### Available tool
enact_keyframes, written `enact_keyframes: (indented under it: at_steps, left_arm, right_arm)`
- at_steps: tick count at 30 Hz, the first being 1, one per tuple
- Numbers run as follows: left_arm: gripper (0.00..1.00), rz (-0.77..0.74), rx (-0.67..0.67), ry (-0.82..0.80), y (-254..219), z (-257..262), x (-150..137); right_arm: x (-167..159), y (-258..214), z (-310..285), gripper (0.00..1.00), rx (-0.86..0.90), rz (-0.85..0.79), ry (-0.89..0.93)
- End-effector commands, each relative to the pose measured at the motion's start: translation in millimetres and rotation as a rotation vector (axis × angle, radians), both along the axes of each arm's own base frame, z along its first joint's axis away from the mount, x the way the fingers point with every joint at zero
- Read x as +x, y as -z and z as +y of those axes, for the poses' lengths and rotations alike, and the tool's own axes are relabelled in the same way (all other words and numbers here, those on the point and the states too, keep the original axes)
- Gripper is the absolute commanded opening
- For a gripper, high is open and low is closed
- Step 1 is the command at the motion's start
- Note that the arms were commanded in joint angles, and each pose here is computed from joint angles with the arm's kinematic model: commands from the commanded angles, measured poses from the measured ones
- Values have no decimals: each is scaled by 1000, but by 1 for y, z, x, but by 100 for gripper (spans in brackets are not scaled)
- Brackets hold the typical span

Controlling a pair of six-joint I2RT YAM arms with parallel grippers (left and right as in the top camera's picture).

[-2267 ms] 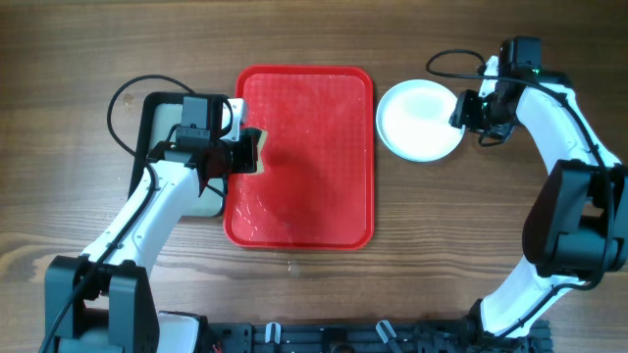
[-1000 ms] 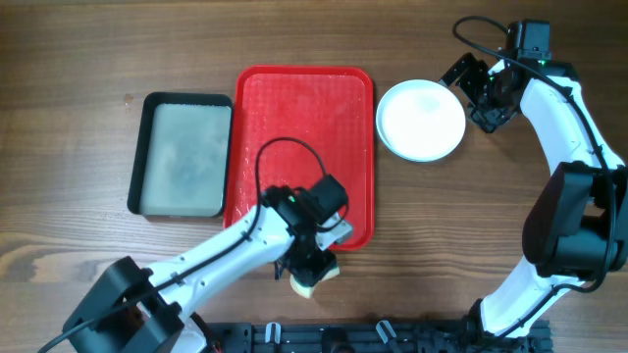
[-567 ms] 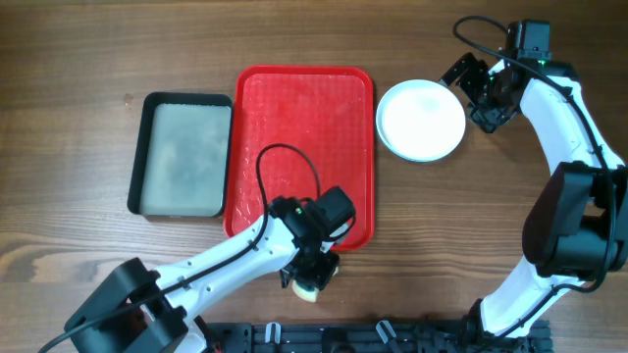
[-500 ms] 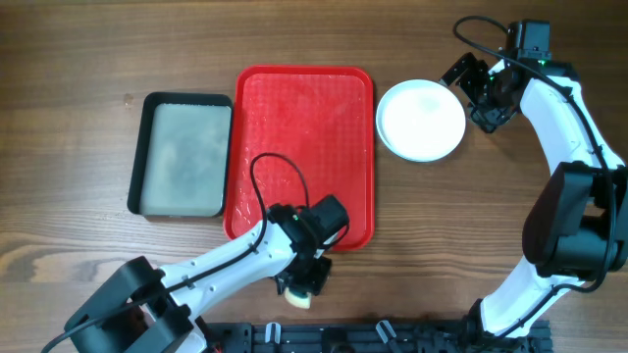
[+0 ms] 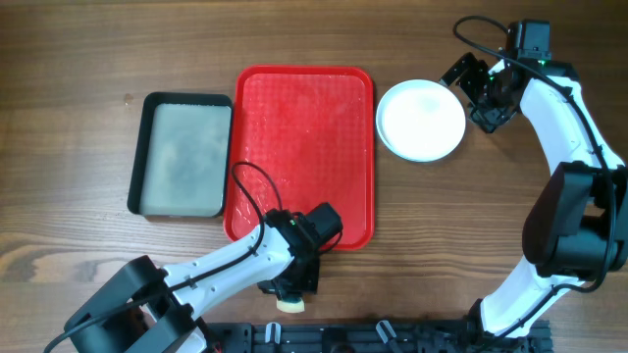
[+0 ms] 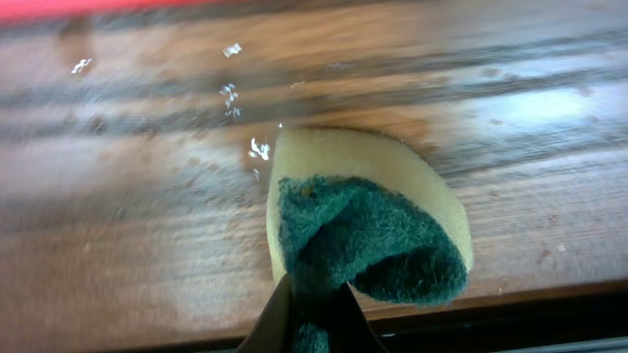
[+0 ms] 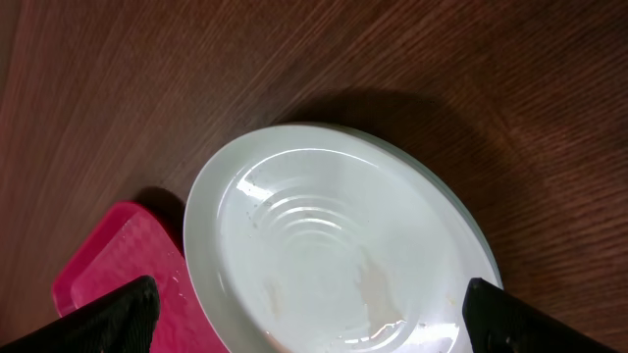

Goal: Clean dirty plates on tray and stack at the side
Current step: 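Wipe the red tray surface with the sponge in the left gripper, then move the sponge into the black tray and release it with the left gripper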

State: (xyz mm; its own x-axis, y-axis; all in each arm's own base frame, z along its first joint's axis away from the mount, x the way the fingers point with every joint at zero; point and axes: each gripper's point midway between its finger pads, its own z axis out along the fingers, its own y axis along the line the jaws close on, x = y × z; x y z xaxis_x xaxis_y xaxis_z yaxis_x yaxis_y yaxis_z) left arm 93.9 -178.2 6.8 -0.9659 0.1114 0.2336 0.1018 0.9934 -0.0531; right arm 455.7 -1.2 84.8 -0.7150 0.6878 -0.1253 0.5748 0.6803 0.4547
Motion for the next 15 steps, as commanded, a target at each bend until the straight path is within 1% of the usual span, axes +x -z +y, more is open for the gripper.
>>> enact_keyframes:
  at_steps: [1, 6, 8, 13, 15]
  left_arm:
    - [4, -2, 83, -201, 3, 8, -2]
    - [4, -31, 127, -267, 4, 13, 2]
    - [4, -51, 167, -308, 4, 20, 4]
    - [4, -80, 293, -472, 1, 40, 2]
    - [4, -77, 317, -503, -1, 44, -1]
  right_arm:
    - [6, -13, -5, 100, -19, -32, 20]
    - [6, -13, -5, 100, -19, -32, 20]
    - [6, -13, -5, 100, -19, -32, 20]
    - [6, -13, -5, 100, -19, -32, 20]
    - [6, -13, -5, 100, -19, -32, 20]
